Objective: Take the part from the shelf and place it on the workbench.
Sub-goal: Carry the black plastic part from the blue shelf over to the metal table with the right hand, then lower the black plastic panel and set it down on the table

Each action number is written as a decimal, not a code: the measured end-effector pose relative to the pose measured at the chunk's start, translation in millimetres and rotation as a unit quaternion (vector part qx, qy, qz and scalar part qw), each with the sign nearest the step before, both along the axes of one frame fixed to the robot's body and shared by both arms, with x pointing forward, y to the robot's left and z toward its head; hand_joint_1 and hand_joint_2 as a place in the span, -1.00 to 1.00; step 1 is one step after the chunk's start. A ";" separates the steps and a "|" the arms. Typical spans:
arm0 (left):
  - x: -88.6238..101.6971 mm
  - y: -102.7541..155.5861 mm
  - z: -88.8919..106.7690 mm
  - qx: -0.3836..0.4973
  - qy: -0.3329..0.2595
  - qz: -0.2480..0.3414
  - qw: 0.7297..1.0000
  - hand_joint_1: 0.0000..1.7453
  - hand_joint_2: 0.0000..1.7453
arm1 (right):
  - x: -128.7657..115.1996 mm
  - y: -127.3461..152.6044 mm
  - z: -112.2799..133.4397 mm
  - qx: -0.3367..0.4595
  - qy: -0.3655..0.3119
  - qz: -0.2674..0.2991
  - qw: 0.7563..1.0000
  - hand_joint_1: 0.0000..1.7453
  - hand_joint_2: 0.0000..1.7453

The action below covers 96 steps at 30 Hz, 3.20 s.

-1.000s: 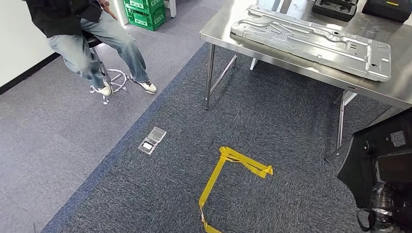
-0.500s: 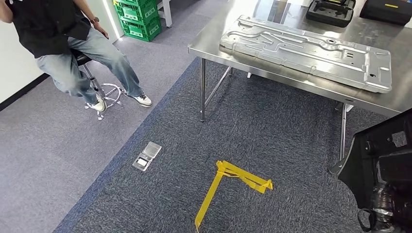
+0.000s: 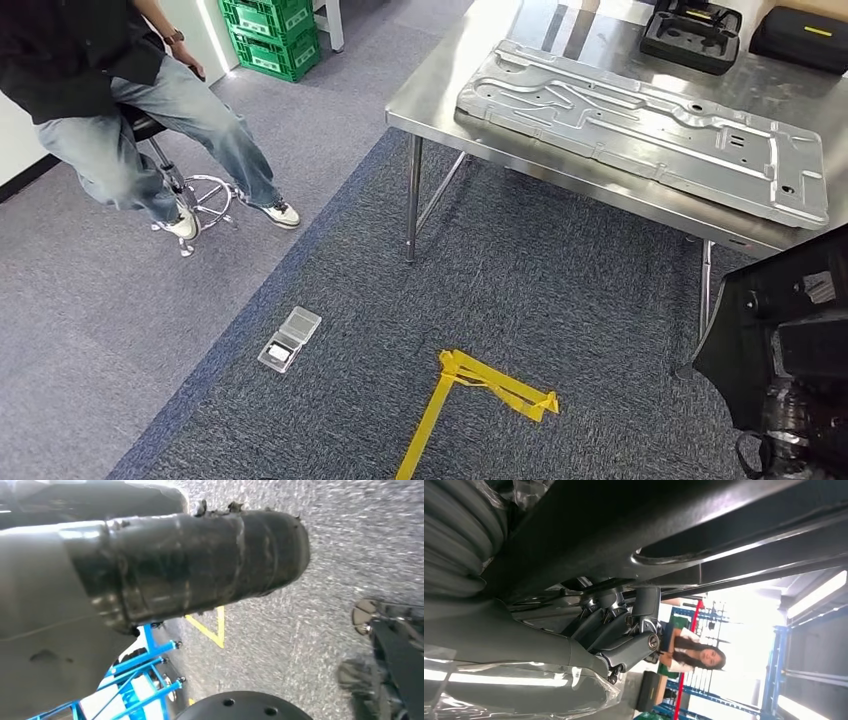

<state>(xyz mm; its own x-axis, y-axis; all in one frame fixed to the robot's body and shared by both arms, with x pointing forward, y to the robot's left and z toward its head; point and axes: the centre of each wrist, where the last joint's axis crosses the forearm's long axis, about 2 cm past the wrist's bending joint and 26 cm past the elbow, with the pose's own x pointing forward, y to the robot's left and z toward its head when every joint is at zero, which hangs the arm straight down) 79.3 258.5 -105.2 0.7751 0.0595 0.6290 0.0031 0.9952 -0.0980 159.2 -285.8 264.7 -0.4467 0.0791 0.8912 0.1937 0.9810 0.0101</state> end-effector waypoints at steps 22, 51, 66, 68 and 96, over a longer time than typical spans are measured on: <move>-0.5 -1.5 0.0 -0.005 0.002 -0.002 1.000 -1.00 -1.00 | 0.0 -0.7 -0.8 0.001 -0.001 -0.006 1.000 1.00 1.00; -2.8 12.9 -1.2 0.007 -0.001 -0.003 1.000 -1.00 -1.00 | -1.7 -0.6 -1.2 -0.011 0.008 -0.015 1.000 1.00 1.00; -3.4 1.9 -0.7 0.003 0.002 -0.007 1.000 -1.00 -1.00 | -4.2 -2.6 -4.0 -0.020 0.020 -0.013 1.000 1.00 1.00; -2.7 1.9 -0.6 0.003 0.002 -0.007 1.000 -1.00 -1.00 | -4.6 -2.7 -4.2 -0.020 0.022 -0.013 0.999 1.00 1.00; -1.6 6.6 -0.7 0.006 0.002 -0.007 1.000 -1.00 -1.00 | -5.7 -2.8 -5.8 -0.023 0.028 -0.012 0.999 1.00 1.00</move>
<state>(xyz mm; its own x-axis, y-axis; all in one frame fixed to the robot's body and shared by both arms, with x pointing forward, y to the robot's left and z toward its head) 77.7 265.1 -105.9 0.7789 0.0407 0.6259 0.0173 0.9961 -0.0863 153.5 -288.6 258.9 -0.3945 0.1312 0.9095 0.2171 0.9750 -0.0465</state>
